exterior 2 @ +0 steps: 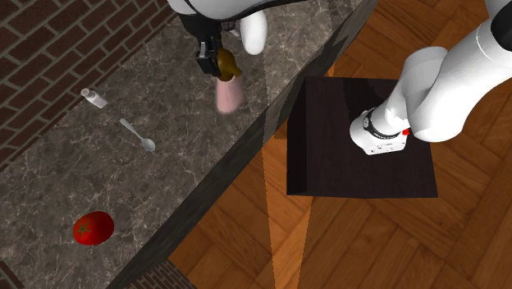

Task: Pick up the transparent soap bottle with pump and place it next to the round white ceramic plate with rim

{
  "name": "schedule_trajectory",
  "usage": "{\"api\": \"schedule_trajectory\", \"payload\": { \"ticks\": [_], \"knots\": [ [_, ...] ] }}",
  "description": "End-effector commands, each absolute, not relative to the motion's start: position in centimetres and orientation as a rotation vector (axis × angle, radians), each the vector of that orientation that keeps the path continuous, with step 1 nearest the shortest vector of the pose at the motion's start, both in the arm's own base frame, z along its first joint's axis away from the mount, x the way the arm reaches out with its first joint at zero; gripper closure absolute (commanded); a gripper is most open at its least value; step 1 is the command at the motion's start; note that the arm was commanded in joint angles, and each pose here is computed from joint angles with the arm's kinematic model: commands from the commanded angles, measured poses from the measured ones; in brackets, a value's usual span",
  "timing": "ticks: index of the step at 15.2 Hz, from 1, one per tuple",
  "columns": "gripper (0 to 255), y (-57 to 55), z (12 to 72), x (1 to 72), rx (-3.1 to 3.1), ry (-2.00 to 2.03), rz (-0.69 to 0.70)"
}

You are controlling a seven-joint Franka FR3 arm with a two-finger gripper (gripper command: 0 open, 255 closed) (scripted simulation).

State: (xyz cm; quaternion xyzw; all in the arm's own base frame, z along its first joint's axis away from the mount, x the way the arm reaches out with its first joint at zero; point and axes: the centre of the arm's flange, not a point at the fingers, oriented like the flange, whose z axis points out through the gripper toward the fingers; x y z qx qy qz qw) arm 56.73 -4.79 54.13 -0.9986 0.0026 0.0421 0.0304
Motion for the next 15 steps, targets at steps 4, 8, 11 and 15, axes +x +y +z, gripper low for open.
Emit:
{"api": "schedule_trajectory", "payload": {
  "ticks": [4,8,11,15],
  "knots": [
    [255,-10.0,54.4,53.7,-3.078,0.008,0.13],
    [255,-14.7,54.4,51.2,-3.078,0.008,0.13],
    [255,-18.1,54.4,49.4,-3.078,0.008,0.13],
    [255,-22.8,54.4,46.9,-3.078,0.008,0.13]
  ]
}}
